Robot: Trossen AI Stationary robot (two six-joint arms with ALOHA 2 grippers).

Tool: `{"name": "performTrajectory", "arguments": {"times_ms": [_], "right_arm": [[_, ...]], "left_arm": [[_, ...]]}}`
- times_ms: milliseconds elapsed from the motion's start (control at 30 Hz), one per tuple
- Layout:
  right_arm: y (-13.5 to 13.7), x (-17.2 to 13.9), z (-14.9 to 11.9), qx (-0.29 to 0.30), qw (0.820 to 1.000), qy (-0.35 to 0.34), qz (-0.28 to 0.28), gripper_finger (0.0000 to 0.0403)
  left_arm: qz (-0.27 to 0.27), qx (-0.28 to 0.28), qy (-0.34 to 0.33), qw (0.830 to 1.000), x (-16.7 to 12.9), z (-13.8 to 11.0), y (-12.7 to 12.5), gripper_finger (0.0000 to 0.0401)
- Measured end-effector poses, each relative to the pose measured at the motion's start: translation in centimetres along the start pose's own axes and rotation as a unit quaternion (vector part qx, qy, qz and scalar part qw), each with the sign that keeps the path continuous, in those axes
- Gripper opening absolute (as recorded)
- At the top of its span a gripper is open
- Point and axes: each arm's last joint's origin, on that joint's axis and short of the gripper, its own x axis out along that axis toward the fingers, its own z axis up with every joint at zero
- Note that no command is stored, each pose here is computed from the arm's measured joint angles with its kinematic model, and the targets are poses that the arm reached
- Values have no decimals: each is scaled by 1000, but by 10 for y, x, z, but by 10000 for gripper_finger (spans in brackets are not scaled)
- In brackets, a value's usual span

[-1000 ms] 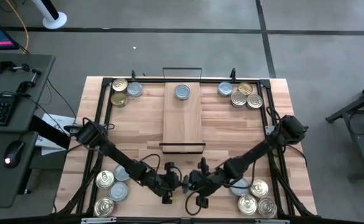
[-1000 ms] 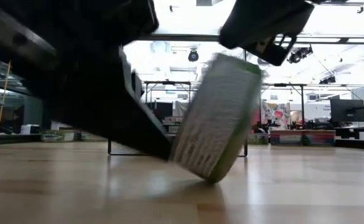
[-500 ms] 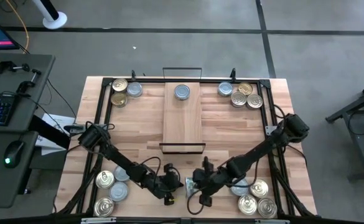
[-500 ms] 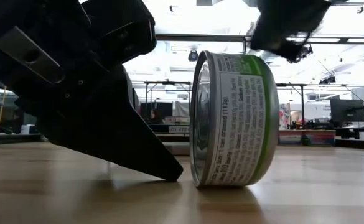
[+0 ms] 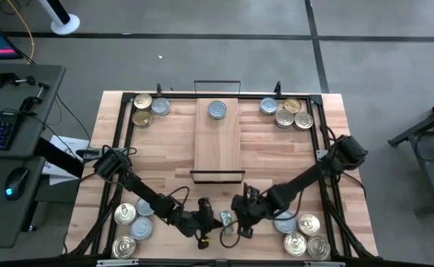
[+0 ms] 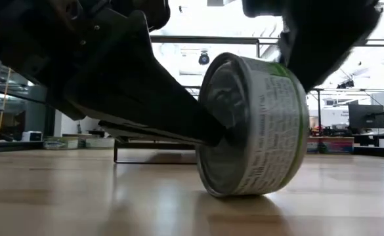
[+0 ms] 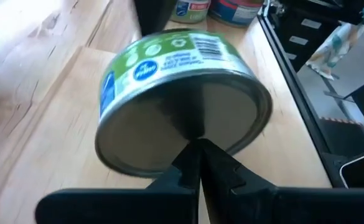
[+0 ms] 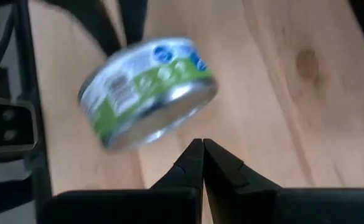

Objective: Stack canned seafood by type on shelf
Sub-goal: Stack the green tuna can on top of the green tuna can

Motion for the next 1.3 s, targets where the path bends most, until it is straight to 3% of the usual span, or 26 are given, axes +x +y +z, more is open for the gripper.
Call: {"name": "performTrajectory", "arguments": {"times_ms": [333,667,933,1100,1300], "right_arm": [[-12,8,24,-22,999,-41,23,0],[-15,7,28,-35,998,-43,30,0],[-20,-43,31,3,998,-69,-1,0],[1,-72,24,53,992,-93,70,0],[39,-76,15,76,969,-104,210,0]], "left_arm": [[-4,-16,-20,1000,2,6,2,0],[-13,-31,-44,998,3,14,3,0],[-99,8,3,995,-6,21,-4,0],[-85,50,47,994,-27,38,-5,0],[-59,82,83,991,-54,57,-1,0]]}}
